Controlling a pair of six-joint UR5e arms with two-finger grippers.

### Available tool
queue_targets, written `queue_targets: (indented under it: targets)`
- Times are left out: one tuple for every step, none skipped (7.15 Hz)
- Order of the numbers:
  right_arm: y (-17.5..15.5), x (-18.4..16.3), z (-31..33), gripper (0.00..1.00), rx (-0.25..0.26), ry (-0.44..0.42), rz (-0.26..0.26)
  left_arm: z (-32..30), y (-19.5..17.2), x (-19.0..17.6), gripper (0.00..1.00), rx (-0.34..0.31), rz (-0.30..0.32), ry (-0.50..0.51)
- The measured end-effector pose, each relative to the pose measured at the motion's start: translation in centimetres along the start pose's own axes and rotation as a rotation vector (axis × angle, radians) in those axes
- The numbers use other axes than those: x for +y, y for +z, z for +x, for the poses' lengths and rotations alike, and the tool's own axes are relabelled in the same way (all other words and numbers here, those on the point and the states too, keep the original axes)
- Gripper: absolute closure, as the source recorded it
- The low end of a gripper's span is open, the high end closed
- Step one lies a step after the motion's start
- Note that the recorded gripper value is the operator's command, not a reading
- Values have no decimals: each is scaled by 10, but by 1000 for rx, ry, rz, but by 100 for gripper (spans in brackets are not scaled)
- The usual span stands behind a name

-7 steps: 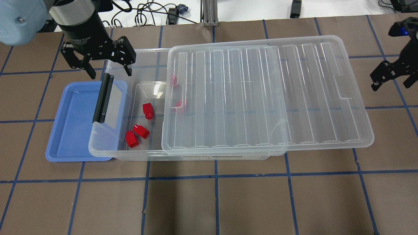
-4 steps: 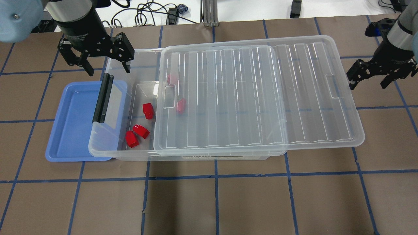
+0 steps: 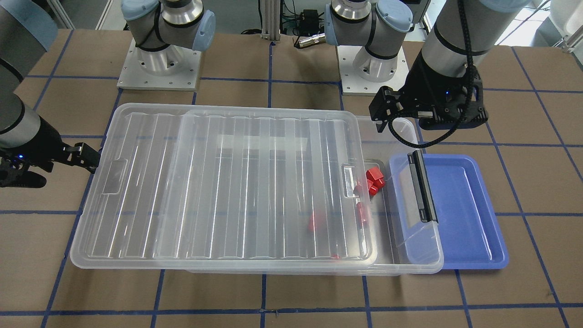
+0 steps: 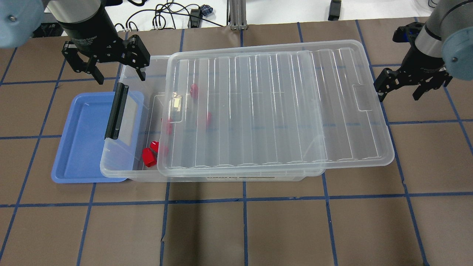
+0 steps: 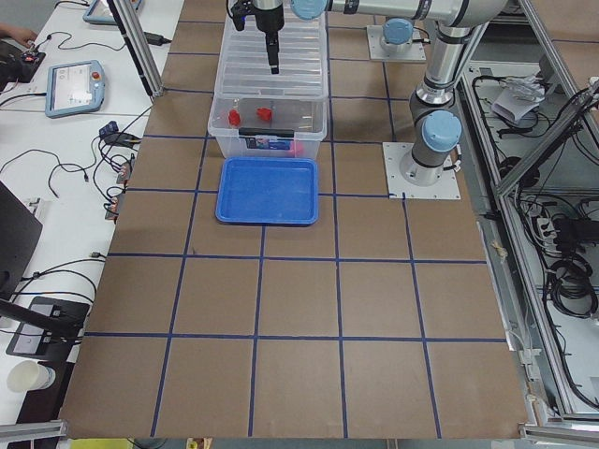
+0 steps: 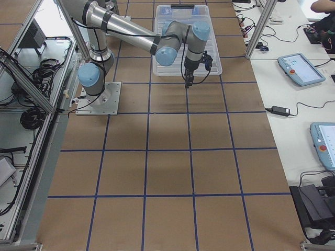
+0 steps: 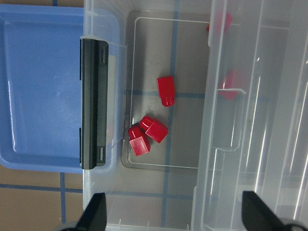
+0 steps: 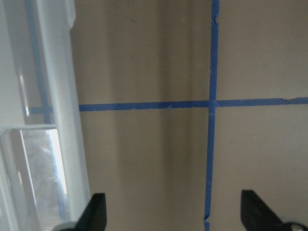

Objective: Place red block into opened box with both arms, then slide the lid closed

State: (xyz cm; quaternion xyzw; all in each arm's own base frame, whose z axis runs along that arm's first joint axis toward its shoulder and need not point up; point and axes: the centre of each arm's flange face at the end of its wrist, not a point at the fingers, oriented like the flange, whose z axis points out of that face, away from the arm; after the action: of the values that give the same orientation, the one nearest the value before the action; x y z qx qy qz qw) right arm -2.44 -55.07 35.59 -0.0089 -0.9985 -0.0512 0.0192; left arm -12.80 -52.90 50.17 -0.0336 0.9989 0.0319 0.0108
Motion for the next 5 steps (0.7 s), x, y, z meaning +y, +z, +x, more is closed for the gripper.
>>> queue_targets:
  targets:
    - [0, 0, -4, 0, 0, 1, 1, 0, 0, 0, 0, 0, 0, 3]
    - [0, 0, -8, 0, 0, 2, 2, 0, -1, 0, 0, 1, 1, 5]
    - [-1, -1, -21, 0, 2, 3, 5, -1, -4, 2, 0, -2, 7, 6]
    - [-1, -2, -40, 0, 7, 7, 11, -2, -4, 3, 0, -6, 5, 5]
    - [-1, -3, -57, 0, 12, 13, 23, -3, 0, 2, 0, -11, -3, 4]
